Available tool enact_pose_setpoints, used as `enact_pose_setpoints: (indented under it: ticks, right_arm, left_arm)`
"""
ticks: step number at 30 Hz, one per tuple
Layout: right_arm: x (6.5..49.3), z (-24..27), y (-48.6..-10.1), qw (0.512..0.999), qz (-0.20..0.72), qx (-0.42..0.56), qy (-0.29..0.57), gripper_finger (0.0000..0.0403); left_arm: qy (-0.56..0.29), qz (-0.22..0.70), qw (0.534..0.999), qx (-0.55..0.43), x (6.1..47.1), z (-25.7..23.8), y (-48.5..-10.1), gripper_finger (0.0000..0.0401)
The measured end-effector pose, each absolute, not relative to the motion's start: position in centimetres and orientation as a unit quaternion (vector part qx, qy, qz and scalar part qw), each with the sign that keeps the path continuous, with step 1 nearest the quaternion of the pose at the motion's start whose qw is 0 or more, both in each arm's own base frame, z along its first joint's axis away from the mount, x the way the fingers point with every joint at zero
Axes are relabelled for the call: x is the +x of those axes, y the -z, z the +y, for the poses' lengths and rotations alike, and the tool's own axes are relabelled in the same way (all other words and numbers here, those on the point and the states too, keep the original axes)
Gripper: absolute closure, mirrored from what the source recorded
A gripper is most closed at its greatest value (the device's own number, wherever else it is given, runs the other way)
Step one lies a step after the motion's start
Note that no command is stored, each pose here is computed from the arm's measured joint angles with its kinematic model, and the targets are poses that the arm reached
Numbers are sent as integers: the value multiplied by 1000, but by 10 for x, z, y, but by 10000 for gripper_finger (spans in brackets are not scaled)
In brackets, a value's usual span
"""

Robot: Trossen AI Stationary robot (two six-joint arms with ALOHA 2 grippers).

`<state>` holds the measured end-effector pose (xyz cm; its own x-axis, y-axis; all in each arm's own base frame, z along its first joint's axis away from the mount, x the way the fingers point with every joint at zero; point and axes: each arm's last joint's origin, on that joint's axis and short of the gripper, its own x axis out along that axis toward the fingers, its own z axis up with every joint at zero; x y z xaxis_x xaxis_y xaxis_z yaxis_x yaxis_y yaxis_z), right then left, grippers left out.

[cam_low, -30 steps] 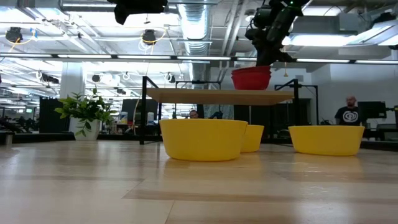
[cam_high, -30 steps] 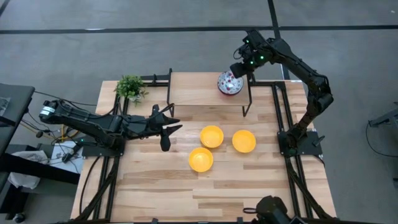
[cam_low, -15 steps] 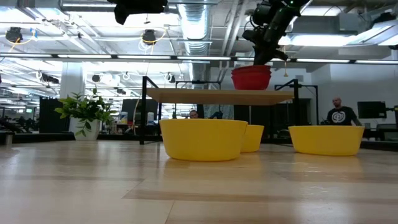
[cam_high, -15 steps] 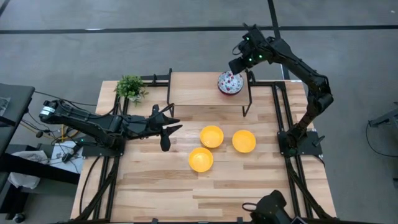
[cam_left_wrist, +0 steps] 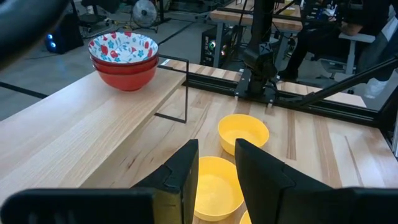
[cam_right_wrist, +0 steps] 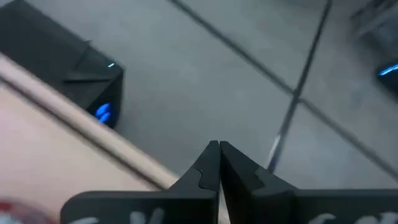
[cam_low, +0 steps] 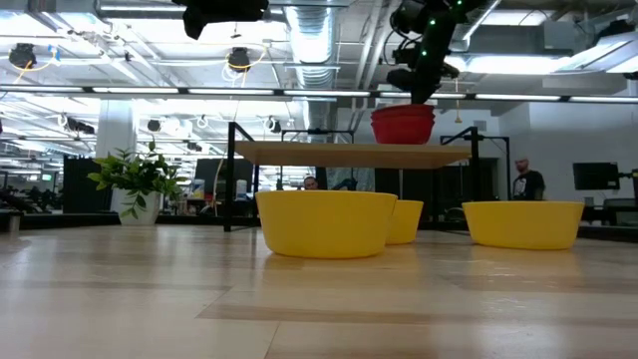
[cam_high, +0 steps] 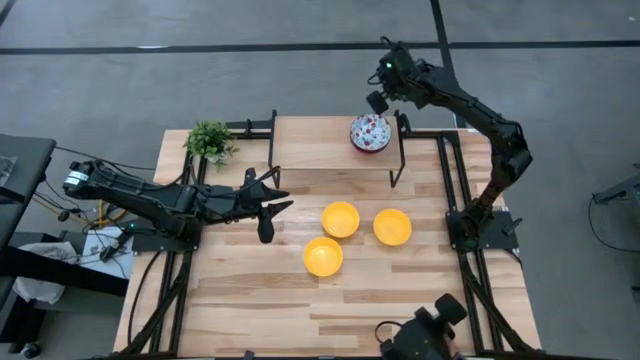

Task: Pick & Place Mini bowls
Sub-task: Stack the white patterned bowl on top of the stacked white patterned bowls on the shelf

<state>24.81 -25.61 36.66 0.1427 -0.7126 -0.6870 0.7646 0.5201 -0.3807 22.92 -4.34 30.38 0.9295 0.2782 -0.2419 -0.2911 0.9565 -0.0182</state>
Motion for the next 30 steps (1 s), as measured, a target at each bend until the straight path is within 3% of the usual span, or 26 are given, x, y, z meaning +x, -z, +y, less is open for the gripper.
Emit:
enact_pose_setpoints:
  ticks: [11, 30]
  right_arm:
    - [257, -251, -356, 708, 519, -72, 473, 403]
    - [257, -254, -345, 679, 572, -90, 452, 403]
  left_arm:
    - [-145, 119, 982, -27, 229, -43, -304, 297]
    - [-145, 119, 982, -27, 229, -43, -304, 297]
